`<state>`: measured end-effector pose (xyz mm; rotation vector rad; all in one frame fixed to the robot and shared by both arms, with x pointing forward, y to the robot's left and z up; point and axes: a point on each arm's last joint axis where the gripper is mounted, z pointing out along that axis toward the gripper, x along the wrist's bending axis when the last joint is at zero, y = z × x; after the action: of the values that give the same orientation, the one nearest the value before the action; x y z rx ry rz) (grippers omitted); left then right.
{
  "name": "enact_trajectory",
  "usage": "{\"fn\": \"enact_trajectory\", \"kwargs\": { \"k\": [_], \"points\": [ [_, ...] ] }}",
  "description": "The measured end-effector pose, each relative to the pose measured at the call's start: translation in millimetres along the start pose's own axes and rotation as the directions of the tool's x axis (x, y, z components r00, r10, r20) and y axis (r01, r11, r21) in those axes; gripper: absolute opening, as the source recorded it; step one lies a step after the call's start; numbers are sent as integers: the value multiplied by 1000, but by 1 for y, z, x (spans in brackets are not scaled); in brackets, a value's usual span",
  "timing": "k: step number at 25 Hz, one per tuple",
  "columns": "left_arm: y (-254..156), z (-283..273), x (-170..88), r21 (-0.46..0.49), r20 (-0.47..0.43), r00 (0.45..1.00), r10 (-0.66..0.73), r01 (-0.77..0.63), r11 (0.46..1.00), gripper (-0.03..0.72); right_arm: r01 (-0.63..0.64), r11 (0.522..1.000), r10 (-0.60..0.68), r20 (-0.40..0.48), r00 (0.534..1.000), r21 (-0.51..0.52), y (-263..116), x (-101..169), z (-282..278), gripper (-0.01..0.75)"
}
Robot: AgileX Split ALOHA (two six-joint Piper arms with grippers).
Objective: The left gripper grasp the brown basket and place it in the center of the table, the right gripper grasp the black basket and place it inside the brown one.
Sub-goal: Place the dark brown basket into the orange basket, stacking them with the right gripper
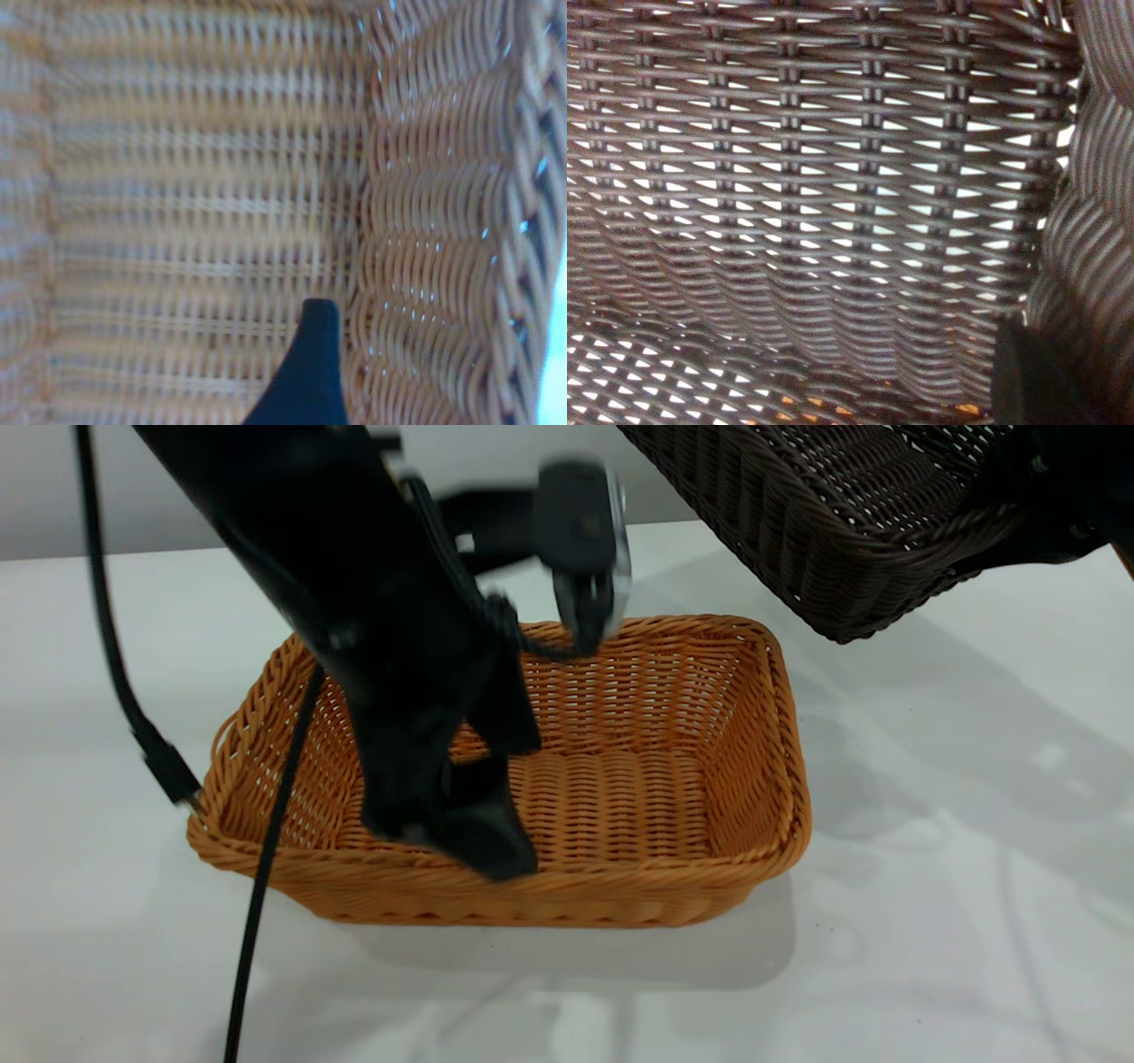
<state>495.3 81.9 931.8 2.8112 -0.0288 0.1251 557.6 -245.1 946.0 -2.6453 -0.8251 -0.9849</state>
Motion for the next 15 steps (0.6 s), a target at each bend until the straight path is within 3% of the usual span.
{"fn": "enact_trajectory", "kwargs": {
  "k": [4,8,11,15],
  "points": [
    [13,-35,-3,-82,-91,996,-12,5,997,666,49,998,-48,-35,998,28,1,14,-3,121],
    [32,-82,-9,-215,-211,976,-52,6,977,666,212,974,-207,-65,976,79,2,37,-11,121],
    [43,-125,-13,-325,-278,952,-127,31,945,666,330,937,-323,-74,944,117,3,53,-18,121],
    [53,-187,-19,-500,-358,898,-257,48,865,666,483,860,-478,-69,876,166,4,71,-31,121]
  ]
}}
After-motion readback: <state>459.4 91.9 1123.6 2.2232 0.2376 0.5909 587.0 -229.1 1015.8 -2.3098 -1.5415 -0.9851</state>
